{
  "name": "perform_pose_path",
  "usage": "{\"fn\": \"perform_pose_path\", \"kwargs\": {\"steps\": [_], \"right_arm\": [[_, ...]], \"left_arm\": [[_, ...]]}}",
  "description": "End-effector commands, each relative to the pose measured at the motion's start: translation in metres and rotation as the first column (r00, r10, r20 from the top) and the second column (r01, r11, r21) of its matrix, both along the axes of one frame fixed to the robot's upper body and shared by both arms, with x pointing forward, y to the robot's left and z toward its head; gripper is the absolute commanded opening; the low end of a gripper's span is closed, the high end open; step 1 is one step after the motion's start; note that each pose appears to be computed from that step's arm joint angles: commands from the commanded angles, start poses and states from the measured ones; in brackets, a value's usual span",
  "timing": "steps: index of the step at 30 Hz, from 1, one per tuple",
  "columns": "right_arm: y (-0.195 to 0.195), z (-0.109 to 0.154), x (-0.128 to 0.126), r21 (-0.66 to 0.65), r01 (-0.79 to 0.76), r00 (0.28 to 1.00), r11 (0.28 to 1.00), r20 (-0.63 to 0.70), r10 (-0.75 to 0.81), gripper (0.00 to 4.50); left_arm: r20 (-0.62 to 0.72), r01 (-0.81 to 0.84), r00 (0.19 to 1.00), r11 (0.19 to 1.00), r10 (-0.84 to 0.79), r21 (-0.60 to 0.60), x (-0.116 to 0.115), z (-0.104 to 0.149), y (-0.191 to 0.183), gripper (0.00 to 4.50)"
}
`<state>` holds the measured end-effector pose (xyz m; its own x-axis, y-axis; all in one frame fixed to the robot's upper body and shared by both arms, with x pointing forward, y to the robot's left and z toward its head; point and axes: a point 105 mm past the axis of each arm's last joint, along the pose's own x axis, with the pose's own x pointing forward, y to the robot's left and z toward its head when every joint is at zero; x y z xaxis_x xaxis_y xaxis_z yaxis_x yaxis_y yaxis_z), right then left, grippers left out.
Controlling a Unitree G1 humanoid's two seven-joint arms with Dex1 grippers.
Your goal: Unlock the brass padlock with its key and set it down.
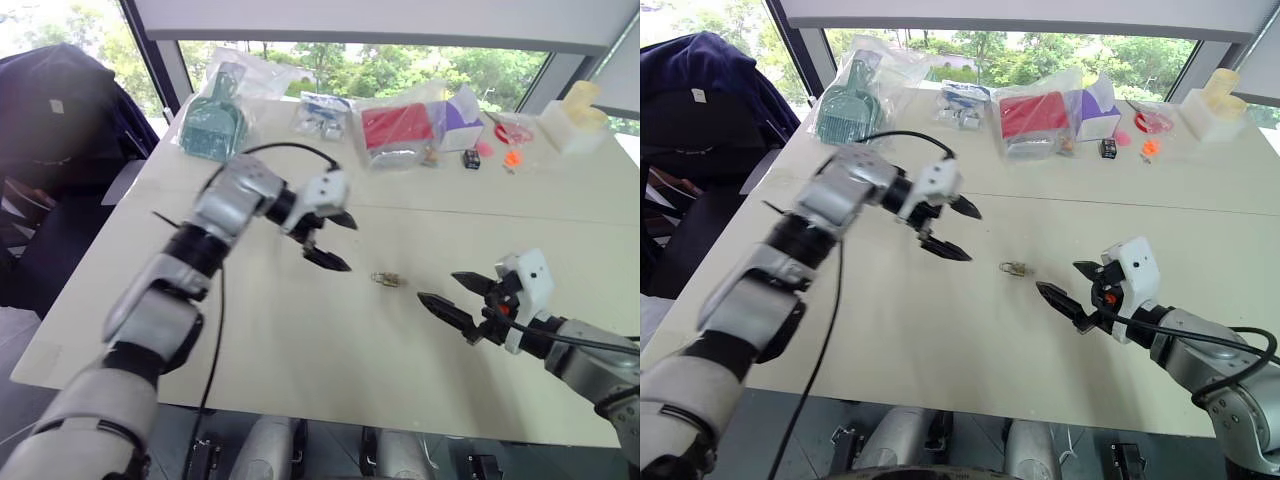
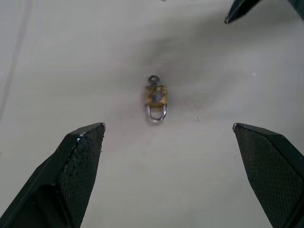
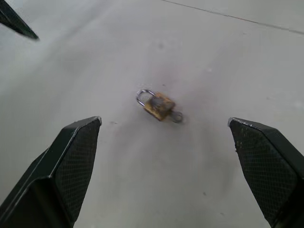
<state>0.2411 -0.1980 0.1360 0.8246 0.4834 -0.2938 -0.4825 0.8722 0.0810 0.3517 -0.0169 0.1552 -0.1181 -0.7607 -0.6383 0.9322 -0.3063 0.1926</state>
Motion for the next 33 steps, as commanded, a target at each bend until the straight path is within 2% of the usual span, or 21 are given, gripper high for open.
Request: {"fn": "perform_pose_path", "kwargs": {"steps": [1,8,17,20,24,25,27,30,33], "right_arm": [[-0.002,0.013,-0.006,-0.01,0.056,0.995,0.998,0.078,-0.055,4.44],[-0.001,0.008,-0.022,0.005,0.136,0.988,0.991,0.078,-0.136,4.44],[-0.001,0.006,-0.024,0.021,0.177,0.98,0.984,0.083,-0.179,4.44],[-0.002,0.007,-0.022,0.02,0.177,0.98,0.984,0.084,-0.178,4.5],[0.002,0.006,-0.02,0.037,0.153,0.985,0.988,0.073,-0.155,4.5],[0.003,0.006,-0.019,0.046,0.148,0.986,0.988,0.068,-0.151,4.5],[0.007,0.005,-0.018,0.057,0.13,0.99,0.99,0.048,-0.133,4.5],[0.009,0.003,-0.016,0.07,0.115,0.993,0.991,0.028,-0.117,4.5],[0.014,0.016,-0.014,0.149,0.079,0.995,0.986,0.048,-0.087,4.5]], "left_arm": [[0.038,0.015,0.999,0.996,-0.018,0.088,0.003,-0.02,-0.015,4.5],[0.132,-0.083,0.989,0.98,0.059,0.182,0.007,-0.048,-0.048,4.5],[0.14,-0.107,0.988,0.959,0.072,0.264,0.006,-0.065,-0.043,4.5],[0.122,-0.099,0.99,0.956,0.067,0.276,0.004,-0.07,-0.041,3.7],[0.083,-0.104,0.993,0.954,0.083,0.282,0.001,-0.078,-0.037,1.94],[0.082,-0.108,0.993,0.953,0.087,0.285,0.001,-0.08,-0.036,1.35],[0.08,-0.12,0.992,0.957,0.102,0.265,0.002,-0.081,-0.035,0.68],[0.104,-0.146,0.986,0.973,0.129,0.177,0.009,-0.07,-0.038,0.7],[0.137,-0.131,0.982,0.991,0.13,-0.001,0.016,-0.039,-0.044,0.7]]}}
